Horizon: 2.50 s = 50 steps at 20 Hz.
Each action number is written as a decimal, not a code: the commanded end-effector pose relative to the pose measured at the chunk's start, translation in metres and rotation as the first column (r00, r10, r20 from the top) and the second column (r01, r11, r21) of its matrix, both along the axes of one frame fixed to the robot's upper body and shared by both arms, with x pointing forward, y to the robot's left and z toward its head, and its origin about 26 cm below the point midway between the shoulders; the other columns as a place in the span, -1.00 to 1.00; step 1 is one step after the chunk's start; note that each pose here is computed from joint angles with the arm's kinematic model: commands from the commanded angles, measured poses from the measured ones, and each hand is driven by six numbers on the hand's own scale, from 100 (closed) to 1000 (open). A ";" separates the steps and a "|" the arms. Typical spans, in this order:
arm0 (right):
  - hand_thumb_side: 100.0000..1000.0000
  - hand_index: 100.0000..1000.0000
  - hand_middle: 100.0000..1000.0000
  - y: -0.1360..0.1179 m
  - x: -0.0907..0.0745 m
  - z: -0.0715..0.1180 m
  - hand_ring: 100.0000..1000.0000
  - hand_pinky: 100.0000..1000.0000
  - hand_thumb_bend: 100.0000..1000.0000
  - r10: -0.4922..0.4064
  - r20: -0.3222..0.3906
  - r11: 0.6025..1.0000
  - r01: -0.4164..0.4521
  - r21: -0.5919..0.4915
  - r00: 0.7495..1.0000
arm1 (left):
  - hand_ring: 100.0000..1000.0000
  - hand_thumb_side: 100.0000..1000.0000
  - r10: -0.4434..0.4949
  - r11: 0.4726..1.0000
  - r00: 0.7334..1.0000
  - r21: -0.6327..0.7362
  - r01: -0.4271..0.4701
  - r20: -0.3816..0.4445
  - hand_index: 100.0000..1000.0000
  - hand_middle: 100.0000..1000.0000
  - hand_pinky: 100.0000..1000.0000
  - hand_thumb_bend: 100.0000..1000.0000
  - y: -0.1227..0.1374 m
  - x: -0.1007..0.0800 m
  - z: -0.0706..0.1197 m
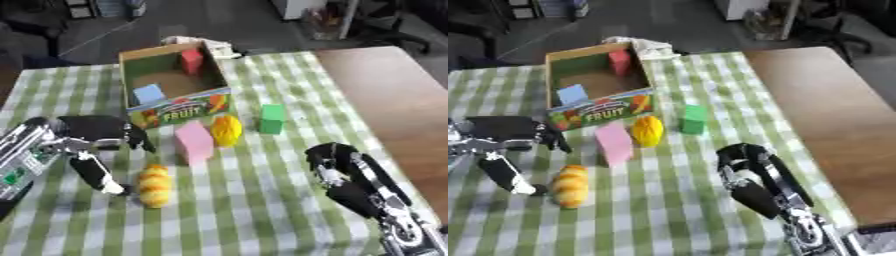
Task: Pick up objects on the table and place them in the box.
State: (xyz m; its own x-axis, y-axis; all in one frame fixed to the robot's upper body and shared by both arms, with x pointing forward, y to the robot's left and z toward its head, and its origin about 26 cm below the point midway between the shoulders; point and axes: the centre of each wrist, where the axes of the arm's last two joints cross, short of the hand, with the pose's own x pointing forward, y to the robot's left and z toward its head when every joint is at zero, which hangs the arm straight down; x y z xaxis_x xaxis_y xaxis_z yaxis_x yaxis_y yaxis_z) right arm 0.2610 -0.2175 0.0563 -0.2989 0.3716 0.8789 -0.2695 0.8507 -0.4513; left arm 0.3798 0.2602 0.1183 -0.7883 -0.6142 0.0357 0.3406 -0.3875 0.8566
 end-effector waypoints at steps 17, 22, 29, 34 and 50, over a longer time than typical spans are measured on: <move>-0.09 0.32 0.07 0.000 0.000 0.001 0.41 0.24 -1.00 -0.002 0.003 1.000 0.002 -0.001 1.000 | -0.14 -0.94 -0.025 0.999 0.999 -0.038 0.027 0.048 0.18 -0.18 0.11 -0.53 0.001 0.007 0.005; -0.08 0.32 0.07 0.000 0.000 0.000 0.41 0.24 -1.00 -0.005 0.000 1.000 0.005 -0.004 1.000 | -0.16 -0.94 0.044 0.991 0.993 -0.130 -0.030 0.107 0.14 -0.22 0.09 -0.59 0.015 0.007 0.042; -0.06 0.32 0.07 0.001 -0.001 -0.002 0.41 0.24 -1.00 0.007 -0.011 1.000 -0.007 -0.006 1.000 | -0.13 -0.96 0.225 0.956 0.937 -0.245 -0.159 0.268 0.18 -0.17 0.13 -0.44 0.034 0.029 0.103; -0.06 0.32 0.07 0.004 -0.002 -0.002 0.41 0.24 -1.00 0.025 -0.015 1.000 -0.025 -0.003 1.000 | -0.11 -0.97 0.378 0.913 0.865 -0.287 -0.289 0.331 0.20 -0.15 0.14 -0.39 0.045 0.068 0.099; -0.05 0.32 0.07 0.012 0.000 0.001 0.41 0.24 -1.00 0.075 -0.015 0.997 -0.075 0.015 0.997 | 0.09 -0.96 0.713 0.682 0.636 -0.498 -0.535 0.294 0.52 0.07 0.18 -0.57 0.030 0.108 0.044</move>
